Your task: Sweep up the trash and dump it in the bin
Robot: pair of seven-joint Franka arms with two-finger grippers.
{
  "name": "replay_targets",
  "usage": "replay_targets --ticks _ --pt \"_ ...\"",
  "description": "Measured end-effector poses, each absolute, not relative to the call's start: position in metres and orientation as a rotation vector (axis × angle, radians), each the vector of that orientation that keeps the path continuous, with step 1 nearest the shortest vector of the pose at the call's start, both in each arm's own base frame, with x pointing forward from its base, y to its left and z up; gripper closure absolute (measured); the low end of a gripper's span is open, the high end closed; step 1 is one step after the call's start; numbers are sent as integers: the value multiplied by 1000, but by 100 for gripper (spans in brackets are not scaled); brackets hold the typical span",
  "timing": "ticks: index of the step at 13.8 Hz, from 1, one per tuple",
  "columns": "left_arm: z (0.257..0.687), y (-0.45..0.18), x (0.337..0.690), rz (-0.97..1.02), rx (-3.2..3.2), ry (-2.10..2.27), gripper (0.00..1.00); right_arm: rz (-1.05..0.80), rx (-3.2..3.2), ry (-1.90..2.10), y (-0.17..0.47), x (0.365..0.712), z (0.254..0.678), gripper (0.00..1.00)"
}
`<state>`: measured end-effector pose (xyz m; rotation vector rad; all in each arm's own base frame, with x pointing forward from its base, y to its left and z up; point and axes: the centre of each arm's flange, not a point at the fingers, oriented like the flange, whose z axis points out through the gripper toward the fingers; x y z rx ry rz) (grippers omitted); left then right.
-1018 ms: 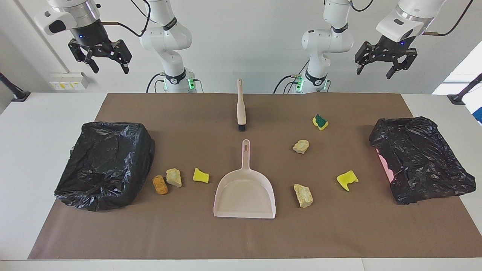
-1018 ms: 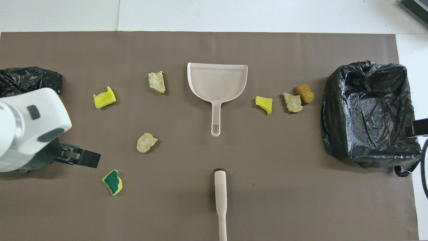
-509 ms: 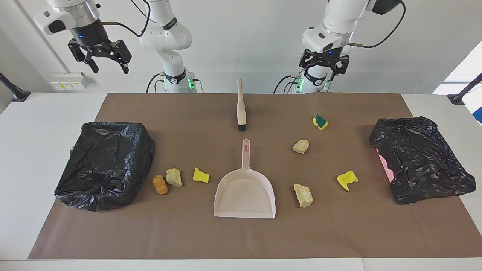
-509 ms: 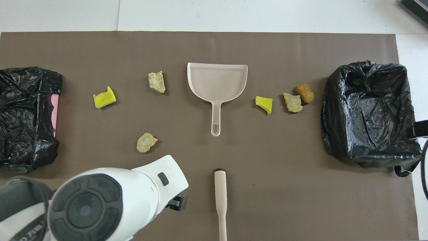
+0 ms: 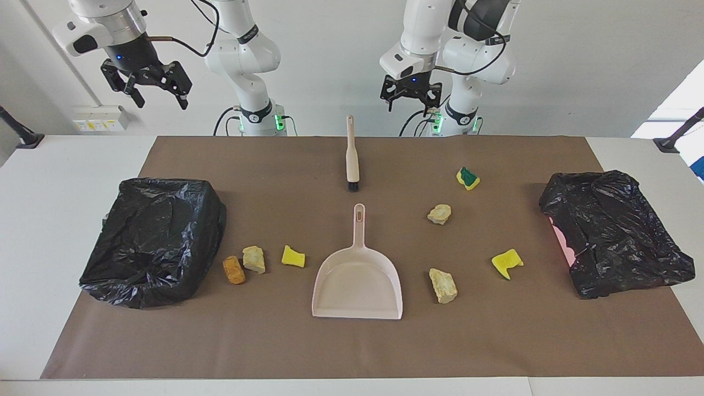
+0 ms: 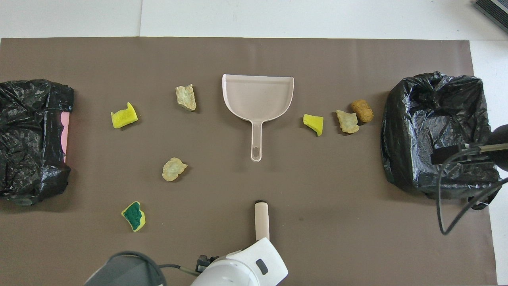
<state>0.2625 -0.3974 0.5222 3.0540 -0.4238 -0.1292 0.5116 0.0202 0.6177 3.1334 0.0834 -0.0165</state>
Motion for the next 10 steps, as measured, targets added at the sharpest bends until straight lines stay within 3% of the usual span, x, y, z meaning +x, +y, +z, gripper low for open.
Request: replay_targets --ticks 3,6,10 --pt "473 -431 235 -141 3072 -389 0 22 3127 126 72 538 585 0" --pt "427 -453 234 -168 3102 -346 0 69 3126 115 126 561 549 0" --pt "392 -465 213 -185 3129 -323 0 92 3129 29 182 576 519 0"
